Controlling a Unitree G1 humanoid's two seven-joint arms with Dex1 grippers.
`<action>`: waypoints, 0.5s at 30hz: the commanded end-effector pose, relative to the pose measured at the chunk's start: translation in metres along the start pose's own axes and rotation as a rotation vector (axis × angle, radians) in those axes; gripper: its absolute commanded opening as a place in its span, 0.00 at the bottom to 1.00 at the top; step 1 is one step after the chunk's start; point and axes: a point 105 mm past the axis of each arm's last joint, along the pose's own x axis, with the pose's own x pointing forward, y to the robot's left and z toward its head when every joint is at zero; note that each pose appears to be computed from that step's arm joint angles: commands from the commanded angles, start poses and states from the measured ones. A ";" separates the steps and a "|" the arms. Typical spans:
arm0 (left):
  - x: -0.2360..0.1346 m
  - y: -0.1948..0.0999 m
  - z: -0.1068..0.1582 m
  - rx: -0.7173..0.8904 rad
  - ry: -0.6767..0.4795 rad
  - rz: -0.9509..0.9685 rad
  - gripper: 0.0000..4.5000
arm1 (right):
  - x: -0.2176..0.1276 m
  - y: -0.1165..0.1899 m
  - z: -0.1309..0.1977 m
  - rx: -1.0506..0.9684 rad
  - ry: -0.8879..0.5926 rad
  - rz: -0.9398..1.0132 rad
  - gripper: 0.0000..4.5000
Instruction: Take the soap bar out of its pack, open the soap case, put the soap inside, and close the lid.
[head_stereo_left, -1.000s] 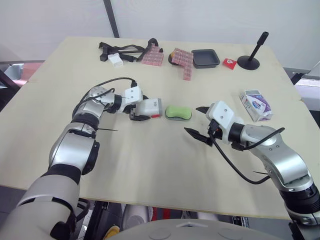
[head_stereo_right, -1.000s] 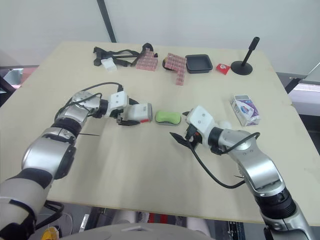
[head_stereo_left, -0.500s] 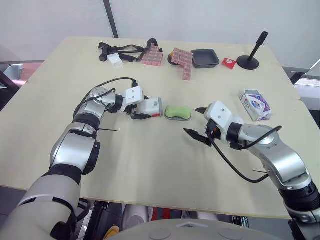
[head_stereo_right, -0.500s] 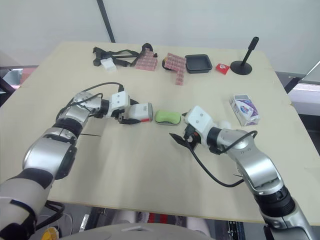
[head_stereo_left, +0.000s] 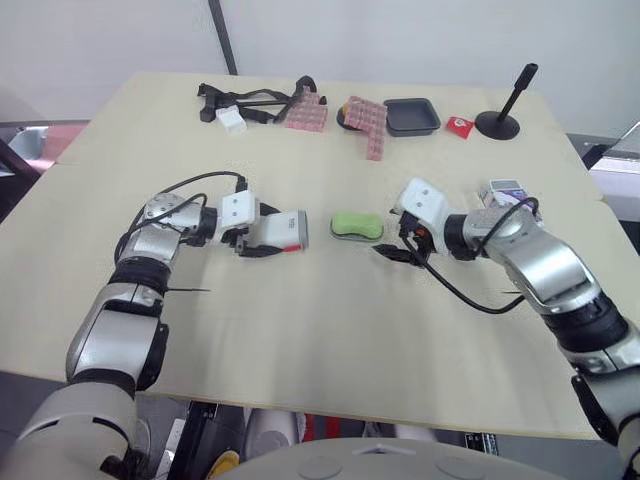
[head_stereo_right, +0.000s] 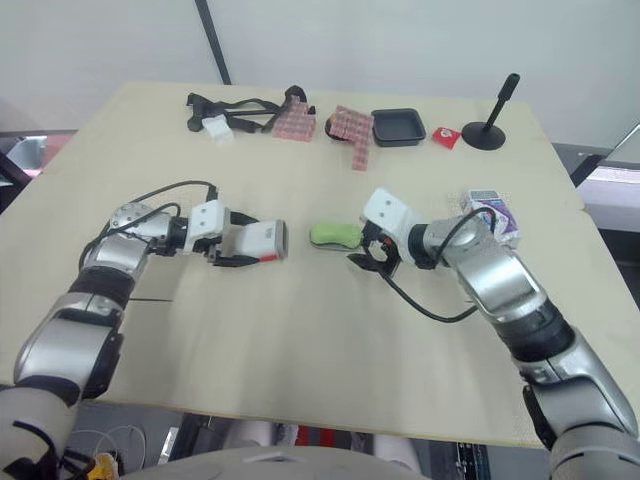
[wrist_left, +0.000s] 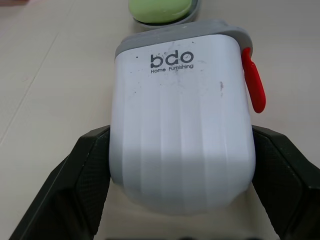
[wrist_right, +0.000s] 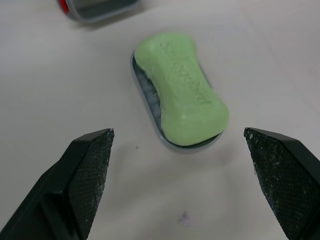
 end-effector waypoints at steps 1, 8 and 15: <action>-0.011 0.006 0.010 0.032 -0.029 0.053 0.77 | 0.003 -0.013 0.009 -0.064 0.000 0.000 1.00; -0.012 0.003 0.010 0.026 -0.027 0.077 0.77 | 0.019 -0.024 0.011 -0.108 0.009 0.044 1.00; -0.015 0.004 0.008 0.032 -0.017 0.097 0.77 | 0.032 -0.019 0.015 -0.147 0.002 0.117 1.00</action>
